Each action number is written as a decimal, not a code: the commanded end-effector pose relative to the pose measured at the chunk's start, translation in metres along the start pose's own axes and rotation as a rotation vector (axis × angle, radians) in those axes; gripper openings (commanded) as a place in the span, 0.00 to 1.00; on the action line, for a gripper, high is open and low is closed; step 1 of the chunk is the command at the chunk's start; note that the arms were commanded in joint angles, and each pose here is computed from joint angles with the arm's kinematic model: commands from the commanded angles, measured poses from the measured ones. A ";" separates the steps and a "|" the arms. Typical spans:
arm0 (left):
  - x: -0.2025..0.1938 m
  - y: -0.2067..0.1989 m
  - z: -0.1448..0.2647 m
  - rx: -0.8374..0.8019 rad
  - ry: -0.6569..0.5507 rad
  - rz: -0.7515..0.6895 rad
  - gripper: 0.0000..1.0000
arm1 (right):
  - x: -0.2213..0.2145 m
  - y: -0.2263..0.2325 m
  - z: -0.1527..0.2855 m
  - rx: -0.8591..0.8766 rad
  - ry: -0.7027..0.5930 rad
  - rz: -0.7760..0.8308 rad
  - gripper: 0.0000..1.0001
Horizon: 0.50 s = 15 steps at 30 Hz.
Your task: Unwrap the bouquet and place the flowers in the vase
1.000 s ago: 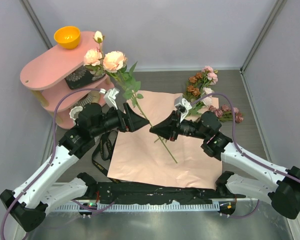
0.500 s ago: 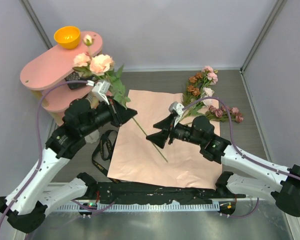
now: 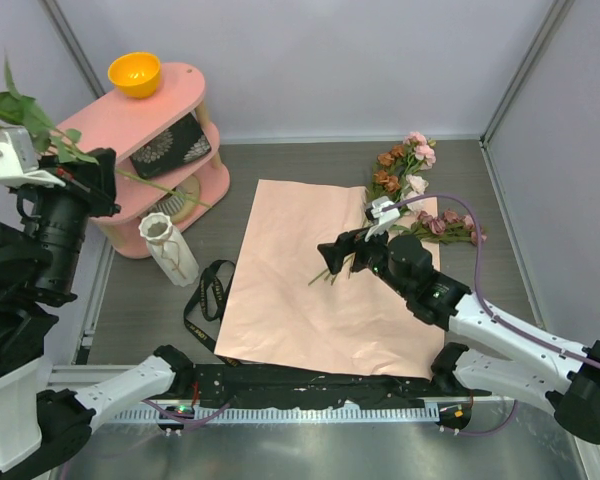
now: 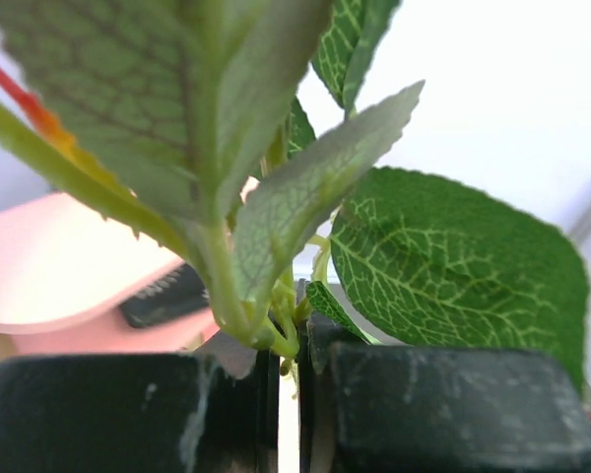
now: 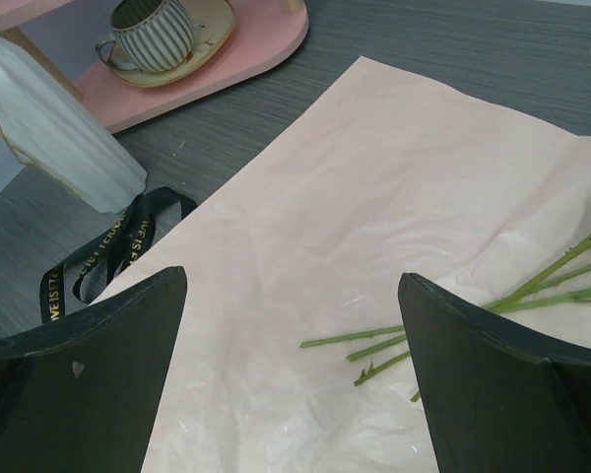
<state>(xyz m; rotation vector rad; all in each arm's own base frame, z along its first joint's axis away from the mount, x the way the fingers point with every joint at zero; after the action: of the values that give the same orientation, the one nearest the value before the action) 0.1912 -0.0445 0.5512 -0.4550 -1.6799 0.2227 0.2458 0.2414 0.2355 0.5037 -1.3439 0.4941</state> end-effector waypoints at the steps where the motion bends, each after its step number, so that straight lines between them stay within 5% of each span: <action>1: 0.010 0.029 -0.003 0.181 0.003 -0.164 0.00 | 0.006 -0.004 -0.003 -0.032 -0.027 -0.020 0.95; 7: 0.035 0.051 0.013 0.276 -0.106 -0.181 0.00 | 0.006 -0.005 -0.005 -0.040 -0.021 -0.018 0.95; 15: 0.008 0.054 -0.001 0.304 -0.067 -0.219 0.00 | 0.009 -0.002 -0.008 -0.028 -0.023 -0.017 0.95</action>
<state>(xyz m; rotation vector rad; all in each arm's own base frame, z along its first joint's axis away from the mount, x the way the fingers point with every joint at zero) 0.1939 0.0063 0.5368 -0.0744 -1.6948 0.3064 0.2506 0.2425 0.2216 0.4721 -1.3096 0.4903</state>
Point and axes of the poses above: each gripper's point midway between its finger pads, its own z axis back along the fingers, its own y axis along the line the jaws close on, x = y × z, the point moved 1 cm from there along z, back along the fingers, and after that the axes turned 12 degrees about z, right-handed, at the moved point
